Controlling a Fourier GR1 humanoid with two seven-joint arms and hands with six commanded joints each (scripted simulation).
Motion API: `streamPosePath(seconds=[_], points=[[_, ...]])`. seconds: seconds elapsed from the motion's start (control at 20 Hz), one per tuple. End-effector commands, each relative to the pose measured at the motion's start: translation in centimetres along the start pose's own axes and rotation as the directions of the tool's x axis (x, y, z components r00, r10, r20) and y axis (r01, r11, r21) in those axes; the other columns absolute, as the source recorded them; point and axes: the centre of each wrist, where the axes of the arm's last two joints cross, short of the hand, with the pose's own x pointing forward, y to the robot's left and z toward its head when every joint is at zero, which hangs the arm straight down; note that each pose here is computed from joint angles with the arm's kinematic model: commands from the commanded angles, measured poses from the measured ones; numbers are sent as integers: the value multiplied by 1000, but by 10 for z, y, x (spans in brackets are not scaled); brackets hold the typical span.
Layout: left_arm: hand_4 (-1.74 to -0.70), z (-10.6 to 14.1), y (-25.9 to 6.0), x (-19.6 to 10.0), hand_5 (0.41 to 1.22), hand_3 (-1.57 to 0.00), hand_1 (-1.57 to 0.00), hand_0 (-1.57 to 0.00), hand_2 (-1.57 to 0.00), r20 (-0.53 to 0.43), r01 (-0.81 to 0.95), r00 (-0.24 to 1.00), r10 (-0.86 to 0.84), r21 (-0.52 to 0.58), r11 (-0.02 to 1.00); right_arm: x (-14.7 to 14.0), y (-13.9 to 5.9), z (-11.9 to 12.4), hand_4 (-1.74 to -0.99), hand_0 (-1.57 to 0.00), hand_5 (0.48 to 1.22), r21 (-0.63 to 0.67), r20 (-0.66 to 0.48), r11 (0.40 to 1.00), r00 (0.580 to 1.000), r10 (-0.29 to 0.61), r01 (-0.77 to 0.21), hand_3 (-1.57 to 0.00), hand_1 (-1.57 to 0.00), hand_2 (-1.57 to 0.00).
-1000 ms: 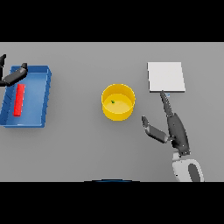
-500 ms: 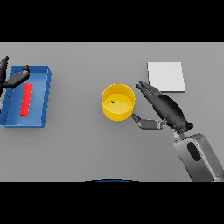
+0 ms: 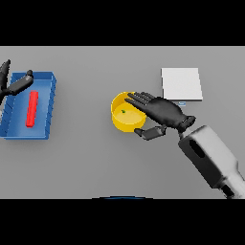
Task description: Pick up the red beaker and tilt it to pour out 1 green nut into yellow bowl. Pick up the yellow bowl and place it on the metallic measuring scale.
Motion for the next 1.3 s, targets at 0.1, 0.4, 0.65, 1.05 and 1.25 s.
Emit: streamPosePath(seconds=[0.1,0.4,0.65,1.05,1.25], points=[[-796,2,0,-3,716,1,1,1,1,5,6,1000,-6,-5,1000,-2,-2,-9,-1261,1,685,74,23,996,999,45,-47,1,1,1],[-795,0,2,-2,732,1,1,1,1,3,8,1000,-8,3,1000,-2,2,-35,-1250,1,681,182,67,980,996,65,-76,1,1,1],[-798,-1,4,-4,735,1,1,1,1,0,5,1000,-5,6,1000,-3,8,-48,-1295,1,671,268,28,958,995,97,-101,1,1,1],[-792,-1,5,-1,727,1,1,1,1,13,11,1000,-11,7,1000,3,10,-58,-1321,1,756,338,35,929,988,148,-151,-49,-10,-30],[-793,0,10,-1,723,1,1,1,1,8,8,1000,-8,13,1000,5,13,-60,-1425,-508,964,362,43,914,982,182,-185,-359,-437,-388]])
